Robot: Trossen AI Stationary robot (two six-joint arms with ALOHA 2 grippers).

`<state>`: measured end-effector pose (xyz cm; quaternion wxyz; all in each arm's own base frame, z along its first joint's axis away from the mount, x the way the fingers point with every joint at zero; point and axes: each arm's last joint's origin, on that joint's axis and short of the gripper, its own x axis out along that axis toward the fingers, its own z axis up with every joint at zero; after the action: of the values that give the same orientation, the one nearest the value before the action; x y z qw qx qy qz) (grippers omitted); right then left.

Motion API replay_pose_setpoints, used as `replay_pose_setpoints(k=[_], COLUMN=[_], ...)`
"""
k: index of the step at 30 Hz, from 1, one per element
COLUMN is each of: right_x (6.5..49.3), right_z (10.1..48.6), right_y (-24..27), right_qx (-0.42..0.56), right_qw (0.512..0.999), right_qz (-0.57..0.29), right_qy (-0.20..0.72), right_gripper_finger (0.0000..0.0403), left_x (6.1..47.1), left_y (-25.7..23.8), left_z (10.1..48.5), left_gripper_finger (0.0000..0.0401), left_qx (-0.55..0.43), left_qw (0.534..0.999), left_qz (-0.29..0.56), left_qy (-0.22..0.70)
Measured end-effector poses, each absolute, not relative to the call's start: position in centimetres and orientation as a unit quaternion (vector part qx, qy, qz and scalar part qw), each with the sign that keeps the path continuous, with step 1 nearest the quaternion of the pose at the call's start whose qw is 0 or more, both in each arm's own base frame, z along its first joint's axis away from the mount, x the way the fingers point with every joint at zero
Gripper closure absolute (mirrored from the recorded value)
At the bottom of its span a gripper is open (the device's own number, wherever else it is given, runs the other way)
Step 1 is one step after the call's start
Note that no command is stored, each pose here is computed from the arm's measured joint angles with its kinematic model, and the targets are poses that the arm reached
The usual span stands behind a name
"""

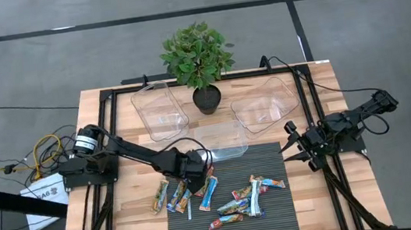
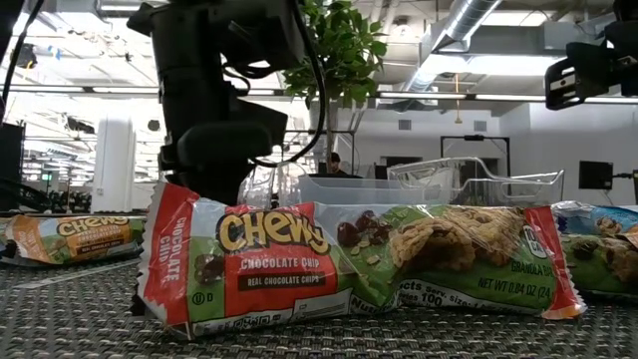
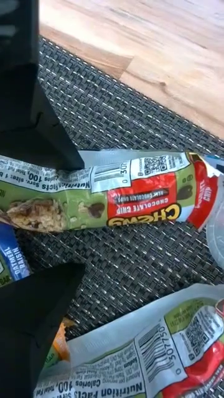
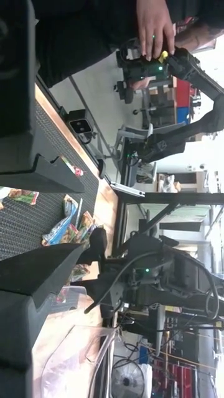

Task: Pick and place Granola Bars by type
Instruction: Put the red granola bar into the left transparent bin

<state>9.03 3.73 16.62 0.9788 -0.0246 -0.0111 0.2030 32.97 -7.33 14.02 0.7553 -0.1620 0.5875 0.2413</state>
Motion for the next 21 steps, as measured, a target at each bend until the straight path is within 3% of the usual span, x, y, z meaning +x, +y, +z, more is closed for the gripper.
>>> replay_pose_setpoints(k=[7,21], right_x=[9.03,9.03], right_z=[16.62,16.63], right_y=[3.73,3.73], right_qx=[-0.025,-0.025], right_qw=[0.979,0.979], right_qz=[0.203,0.203], right_qy=[-0.011,-0.011], right_gripper_finger=[0.0269,0.0270], left_x=[32.93,32.85], left_y=[-7.37,-7.54], left_z=[14.00,13.92], left_gripper_finger=[0.0181,0.0342], left_qx=[-0.144,-0.138], left_qw=[0.758,0.758], left_qz=[0.228,0.220], left_qy=[0.593,0.599])
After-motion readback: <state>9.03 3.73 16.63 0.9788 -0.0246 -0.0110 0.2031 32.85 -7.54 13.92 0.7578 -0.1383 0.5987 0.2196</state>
